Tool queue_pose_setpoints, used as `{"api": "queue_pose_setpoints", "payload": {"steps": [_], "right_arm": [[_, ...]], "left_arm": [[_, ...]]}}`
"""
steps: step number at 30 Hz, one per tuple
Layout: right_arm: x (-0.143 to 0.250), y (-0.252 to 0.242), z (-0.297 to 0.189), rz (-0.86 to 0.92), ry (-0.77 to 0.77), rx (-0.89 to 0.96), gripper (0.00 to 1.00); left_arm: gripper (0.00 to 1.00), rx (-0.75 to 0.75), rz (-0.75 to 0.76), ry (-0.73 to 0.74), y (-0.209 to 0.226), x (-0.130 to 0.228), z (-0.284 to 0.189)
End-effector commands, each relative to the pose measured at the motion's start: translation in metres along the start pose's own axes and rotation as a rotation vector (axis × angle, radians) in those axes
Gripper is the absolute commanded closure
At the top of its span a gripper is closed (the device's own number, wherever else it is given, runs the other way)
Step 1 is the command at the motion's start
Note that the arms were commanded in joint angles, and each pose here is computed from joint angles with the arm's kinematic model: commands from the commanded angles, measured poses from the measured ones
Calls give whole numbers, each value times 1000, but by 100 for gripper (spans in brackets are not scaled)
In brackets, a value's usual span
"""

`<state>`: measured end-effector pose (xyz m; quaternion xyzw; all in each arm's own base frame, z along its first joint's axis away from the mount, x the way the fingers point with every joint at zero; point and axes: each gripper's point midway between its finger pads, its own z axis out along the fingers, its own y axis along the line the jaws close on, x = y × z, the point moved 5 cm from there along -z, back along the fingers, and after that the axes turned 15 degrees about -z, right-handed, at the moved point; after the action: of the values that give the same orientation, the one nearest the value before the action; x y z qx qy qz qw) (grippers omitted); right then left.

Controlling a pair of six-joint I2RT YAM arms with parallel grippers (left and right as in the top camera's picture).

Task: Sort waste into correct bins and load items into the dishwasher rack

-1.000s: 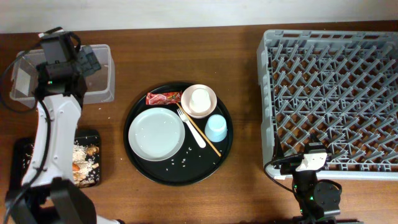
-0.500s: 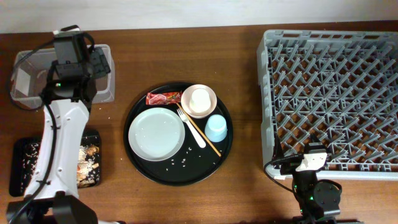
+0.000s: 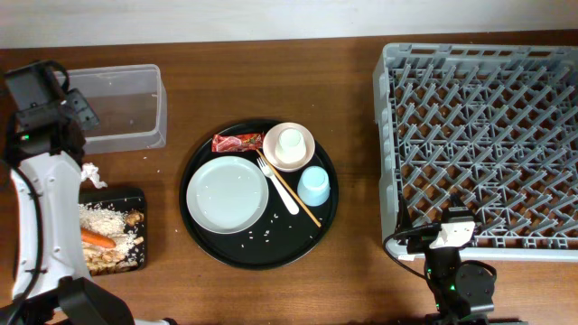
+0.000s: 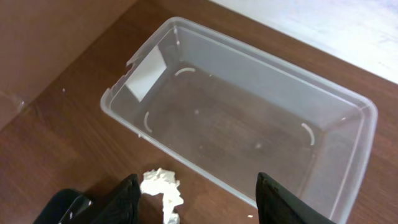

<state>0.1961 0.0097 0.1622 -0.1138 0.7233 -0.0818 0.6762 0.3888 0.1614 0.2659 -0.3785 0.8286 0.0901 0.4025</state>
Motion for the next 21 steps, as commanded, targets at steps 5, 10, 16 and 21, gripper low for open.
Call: {"api": "queue_pose_setpoints", "payload": {"steps": [5,10,16,21], "right_arm": [[3,-1,0,-7,7,4,1],[3,0,0,-7,7,4,1],[3,-1,0,-7,7,4,1],[3,0,0,-7,7,4,1]], "left_arm": [[29,-13,0,62,6,8,3],[29,-131,13,81,25,15,7],[29,-173,2,162,48,24,11],[29,-156,-44,212,66,25,13]]}}
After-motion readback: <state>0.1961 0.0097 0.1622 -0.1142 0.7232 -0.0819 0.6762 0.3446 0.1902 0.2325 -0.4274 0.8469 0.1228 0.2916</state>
